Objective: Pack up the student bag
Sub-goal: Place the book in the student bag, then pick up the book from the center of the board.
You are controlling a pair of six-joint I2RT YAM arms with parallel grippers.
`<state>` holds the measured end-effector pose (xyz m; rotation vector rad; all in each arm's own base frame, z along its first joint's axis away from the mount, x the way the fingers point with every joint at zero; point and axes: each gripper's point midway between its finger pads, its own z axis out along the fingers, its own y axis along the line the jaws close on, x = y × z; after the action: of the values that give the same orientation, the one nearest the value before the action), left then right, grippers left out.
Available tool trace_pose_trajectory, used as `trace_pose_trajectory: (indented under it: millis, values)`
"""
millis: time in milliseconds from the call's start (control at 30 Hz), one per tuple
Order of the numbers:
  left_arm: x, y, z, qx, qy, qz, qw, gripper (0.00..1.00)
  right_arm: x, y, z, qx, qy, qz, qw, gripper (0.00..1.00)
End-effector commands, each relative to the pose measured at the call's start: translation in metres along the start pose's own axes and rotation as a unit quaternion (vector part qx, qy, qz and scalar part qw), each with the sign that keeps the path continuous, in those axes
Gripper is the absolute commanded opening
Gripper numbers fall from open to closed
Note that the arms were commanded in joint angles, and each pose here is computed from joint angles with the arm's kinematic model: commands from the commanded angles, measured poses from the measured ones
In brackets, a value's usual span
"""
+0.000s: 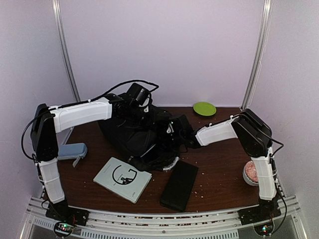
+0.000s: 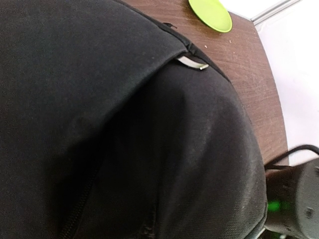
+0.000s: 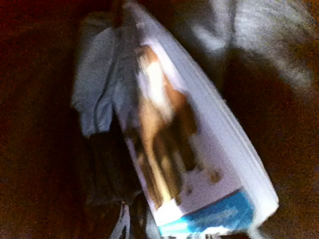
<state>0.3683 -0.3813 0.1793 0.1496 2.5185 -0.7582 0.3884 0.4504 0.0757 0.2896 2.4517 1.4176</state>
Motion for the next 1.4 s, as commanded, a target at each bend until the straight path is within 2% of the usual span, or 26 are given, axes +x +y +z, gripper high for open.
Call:
trace_pose_trajectory:
  millis: [0, 167, 400, 600, 633, 667, 833, 933, 1033, 1100, 1267, 1367]
  values:
    - [-0.026, -0.022, -0.022, 0.055, -0.042, -0.021, 0.997, 0.00, -0.006, 0.034, -0.029, -0.021, -0.012, -0.025, 0.999, 0.54]
    - [-0.033, -0.014, -0.024, 0.048, -0.050, -0.029, 0.997, 0.00, -0.008, 0.037, -0.049, 0.008, -0.016, -0.042, 0.999, 0.59]
    - [-0.044, 0.000, -0.030, 0.030, -0.064, -0.027, 0.997, 0.00, -0.010, 0.014, -0.082, 0.070, -0.025, -0.057, 0.996, 0.61]
    - [-0.046, 0.007, -0.035, 0.008, -0.063, 0.009, 0.998, 0.00, -0.009, 0.013, -0.128, 0.096, -0.051, -0.091, 0.990, 0.61]
    - [-0.047, 0.009, -0.038, 0.001, -0.064, 0.015, 0.998, 0.03, -0.008, 0.014, -0.136, 0.098, -0.055, -0.099, 0.989, 0.61]
    - [-0.047, 0.010, -0.040, -0.003, -0.063, 0.022, 0.998, 0.10, -0.006, 0.017, -0.145, 0.098, -0.059, -0.106, 0.988, 0.61]
    - [-0.047, 0.014, -0.060, -0.020, -0.069, 0.043, 0.996, 0.61, 0.014, 0.016, -0.182, 0.093, -0.070, -0.139, 0.983, 0.60]
    - [-0.039, 0.019, -0.080, -0.027, -0.070, 0.045, 0.996, 0.78, 0.038, 0.013, -0.194, 0.092, -0.059, -0.180, 0.977, 0.60]
    - [-0.028, 0.026, -0.108, -0.031, -0.084, 0.037, 0.995, 0.89, 0.068, 0.020, -0.195, 0.079, -0.036, -0.227, 0.970, 0.60]
    - [-0.008, 0.043, -0.122, -0.046, -0.087, 0.026, 0.995, 0.97, 0.088, 0.023, -0.190, 0.075, -0.018, -0.255, 0.964, 0.60]
    - [0.040, 0.092, -0.163, -0.083, -0.120, -0.027, 0.989, 0.98, 0.139, 0.026, -0.163, 0.060, 0.041, -0.309, 0.948, 0.59]
    - [0.076, 0.126, -0.172, -0.098, -0.131, -0.071, 0.984, 0.98, 0.160, 0.025, -0.142, 0.056, 0.067, -0.325, 0.942, 0.59]
